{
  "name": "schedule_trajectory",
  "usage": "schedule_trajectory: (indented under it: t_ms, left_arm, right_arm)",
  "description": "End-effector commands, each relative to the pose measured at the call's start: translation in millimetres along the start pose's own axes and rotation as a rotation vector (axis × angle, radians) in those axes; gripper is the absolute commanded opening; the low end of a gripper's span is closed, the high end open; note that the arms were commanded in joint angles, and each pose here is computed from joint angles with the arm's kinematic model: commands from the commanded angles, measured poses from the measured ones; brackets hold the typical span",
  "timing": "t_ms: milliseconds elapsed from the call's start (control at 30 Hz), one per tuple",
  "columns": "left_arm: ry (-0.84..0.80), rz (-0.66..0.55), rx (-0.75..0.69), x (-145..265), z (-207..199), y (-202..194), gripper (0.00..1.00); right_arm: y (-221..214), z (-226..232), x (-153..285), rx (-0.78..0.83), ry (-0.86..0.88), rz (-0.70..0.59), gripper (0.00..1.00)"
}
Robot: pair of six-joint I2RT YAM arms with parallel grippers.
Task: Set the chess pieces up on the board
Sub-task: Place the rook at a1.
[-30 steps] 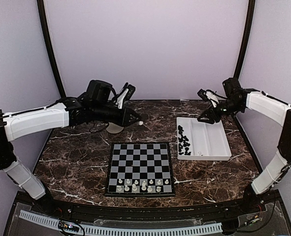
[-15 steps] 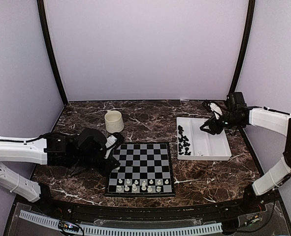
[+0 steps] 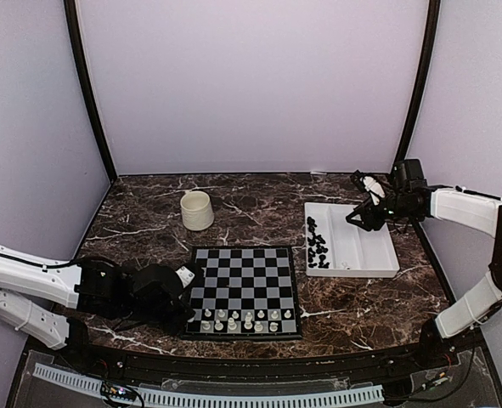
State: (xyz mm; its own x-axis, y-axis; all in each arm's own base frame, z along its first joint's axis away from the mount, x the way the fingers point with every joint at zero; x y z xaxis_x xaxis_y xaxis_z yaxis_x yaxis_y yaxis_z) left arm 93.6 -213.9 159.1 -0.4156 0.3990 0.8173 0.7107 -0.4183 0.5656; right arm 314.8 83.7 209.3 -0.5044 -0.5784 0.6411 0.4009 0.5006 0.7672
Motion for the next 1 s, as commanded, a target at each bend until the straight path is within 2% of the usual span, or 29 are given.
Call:
schedule_trajectory:
  t_ms: [0, 467, 967]
  left_arm:
    - [0.001, 0.008, 0.047, -5, -1, -12, 0.06]
    - [-0.013, 0.027, 0.059, -20, -3, -21, 0.07]
    - [0.001, 0.048, 0.058, -24, -2, -24, 0.18]
  right_arm:
    - [2, -1, 3, 0.02, -0.019, -0.024, 0.49]
    - [-1, -1, -1, 0.018, -0.001, -0.012, 0.49]
    - [-3, -1, -4, 0.011, 0.021, -0.006, 0.5]
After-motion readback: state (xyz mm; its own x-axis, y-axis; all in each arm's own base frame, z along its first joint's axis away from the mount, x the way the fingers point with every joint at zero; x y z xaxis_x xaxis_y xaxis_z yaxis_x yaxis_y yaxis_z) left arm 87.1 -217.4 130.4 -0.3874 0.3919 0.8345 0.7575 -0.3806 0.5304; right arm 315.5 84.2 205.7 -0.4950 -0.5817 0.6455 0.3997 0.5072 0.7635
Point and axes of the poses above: each gripper's point midway between its finger pads, its own x axis back along the fingers, its own z axis along the line the jaws close on, y = z × x, the point moved 10 cm from there along x, back along the fingers, and after that the axes turned 4 degrees about x, right-handed, at the moved point
